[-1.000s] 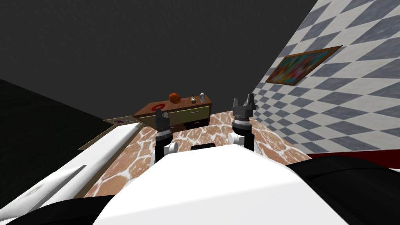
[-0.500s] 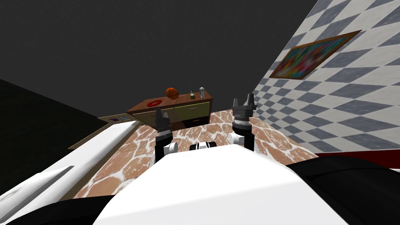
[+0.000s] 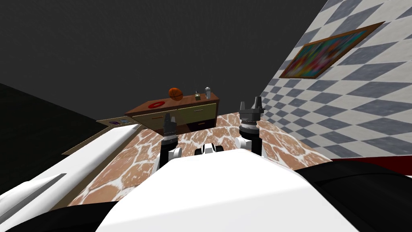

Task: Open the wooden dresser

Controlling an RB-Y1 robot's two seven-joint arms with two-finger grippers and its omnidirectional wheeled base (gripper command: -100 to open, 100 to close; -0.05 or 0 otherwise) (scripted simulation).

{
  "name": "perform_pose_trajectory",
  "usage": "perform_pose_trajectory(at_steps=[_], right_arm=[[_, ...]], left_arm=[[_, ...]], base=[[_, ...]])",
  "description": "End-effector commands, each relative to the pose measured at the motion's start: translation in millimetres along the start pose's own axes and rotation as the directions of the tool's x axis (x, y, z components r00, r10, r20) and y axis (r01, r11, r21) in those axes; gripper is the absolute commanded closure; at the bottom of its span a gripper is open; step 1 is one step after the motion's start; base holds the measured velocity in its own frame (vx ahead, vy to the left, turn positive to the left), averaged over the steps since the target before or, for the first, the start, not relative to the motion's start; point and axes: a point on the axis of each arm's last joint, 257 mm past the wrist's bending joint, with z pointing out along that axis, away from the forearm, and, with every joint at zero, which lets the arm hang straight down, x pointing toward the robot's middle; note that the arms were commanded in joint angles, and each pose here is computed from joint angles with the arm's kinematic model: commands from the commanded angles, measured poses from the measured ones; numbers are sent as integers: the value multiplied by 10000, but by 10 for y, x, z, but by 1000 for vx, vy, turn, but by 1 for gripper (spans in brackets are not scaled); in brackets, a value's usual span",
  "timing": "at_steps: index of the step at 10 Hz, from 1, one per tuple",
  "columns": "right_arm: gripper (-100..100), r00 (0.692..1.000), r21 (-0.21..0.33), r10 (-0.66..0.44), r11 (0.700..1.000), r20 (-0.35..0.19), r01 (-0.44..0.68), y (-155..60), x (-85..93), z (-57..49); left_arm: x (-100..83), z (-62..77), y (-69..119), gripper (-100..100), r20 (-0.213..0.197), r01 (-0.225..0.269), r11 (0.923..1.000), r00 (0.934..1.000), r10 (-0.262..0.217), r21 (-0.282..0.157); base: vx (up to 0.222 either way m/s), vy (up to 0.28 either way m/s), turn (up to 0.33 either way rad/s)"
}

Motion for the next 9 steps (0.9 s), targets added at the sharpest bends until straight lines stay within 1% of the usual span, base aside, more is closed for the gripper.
perform_pose_trajectory(at_steps=[1,4,9], right_arm=[[0,10000,0,0,10000,0,0,0,0,0],[0,10000,0,0,10000,0,0,0,0,0],[0,10000,0,0,10000,0,0,0,0,0]], left_arm=[[85,-46,172,-100,-554,-254,9995,9982,244,-185],[155,-105,417,-100,-946,-443,9978,9947,394,-501],[233,-232,871,-100,-1357,-664,9912,9895,506,-1149]], base=[[69,-15,-5],[75,-9,-7],[88,-16,-8]])
